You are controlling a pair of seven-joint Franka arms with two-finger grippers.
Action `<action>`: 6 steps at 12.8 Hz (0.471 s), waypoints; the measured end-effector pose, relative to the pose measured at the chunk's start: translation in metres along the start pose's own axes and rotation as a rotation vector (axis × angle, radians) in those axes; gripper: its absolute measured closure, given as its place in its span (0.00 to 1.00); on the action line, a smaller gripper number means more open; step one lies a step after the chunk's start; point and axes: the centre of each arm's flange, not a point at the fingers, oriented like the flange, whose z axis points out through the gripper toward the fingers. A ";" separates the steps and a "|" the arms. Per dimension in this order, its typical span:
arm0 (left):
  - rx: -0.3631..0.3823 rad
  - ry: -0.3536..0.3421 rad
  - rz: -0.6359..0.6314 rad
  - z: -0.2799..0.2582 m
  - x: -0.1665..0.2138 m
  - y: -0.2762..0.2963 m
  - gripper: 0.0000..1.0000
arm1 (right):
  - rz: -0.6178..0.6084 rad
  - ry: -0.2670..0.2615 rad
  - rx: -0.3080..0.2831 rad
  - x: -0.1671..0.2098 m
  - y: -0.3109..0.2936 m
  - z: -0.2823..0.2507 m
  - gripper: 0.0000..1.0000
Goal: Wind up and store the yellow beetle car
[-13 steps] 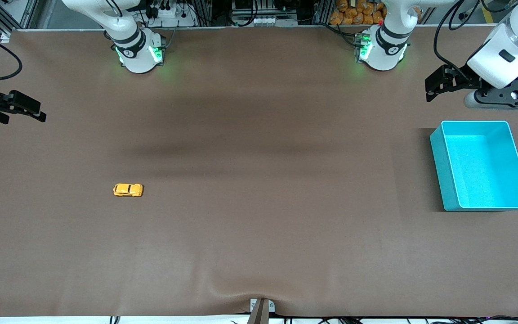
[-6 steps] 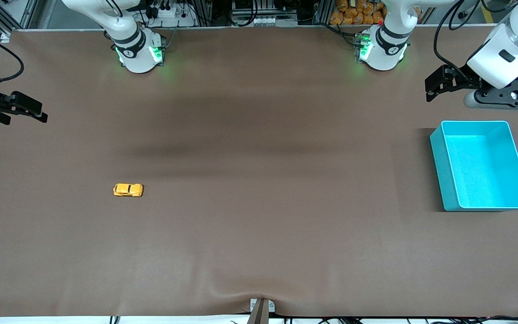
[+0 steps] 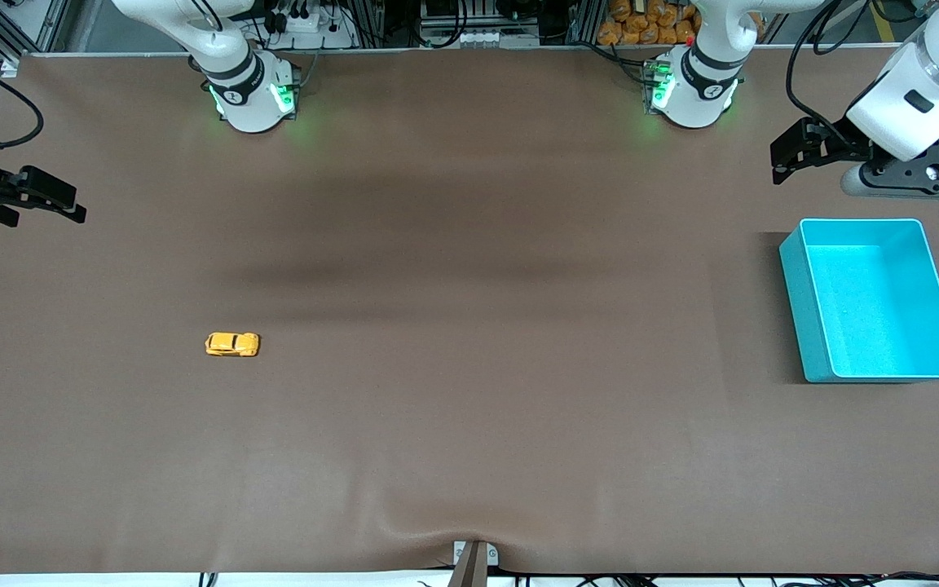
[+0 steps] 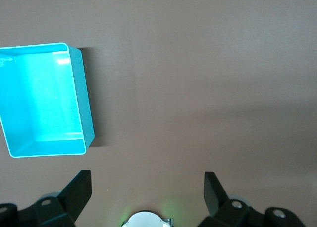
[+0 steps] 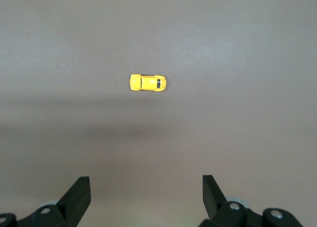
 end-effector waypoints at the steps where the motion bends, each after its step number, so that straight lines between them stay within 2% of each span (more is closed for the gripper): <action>1: 0.000 0.000 0.000 0.000 0.000 0.000 0.00 | 0.001 -0.001 0.000 0.000 0.000 0.000 0.00; 6: 0.000 0.000 0.000 0.000 0.000 0.000 0.00 | 0.002 0.000 -0.004 0.002 0.002 0.002 0.00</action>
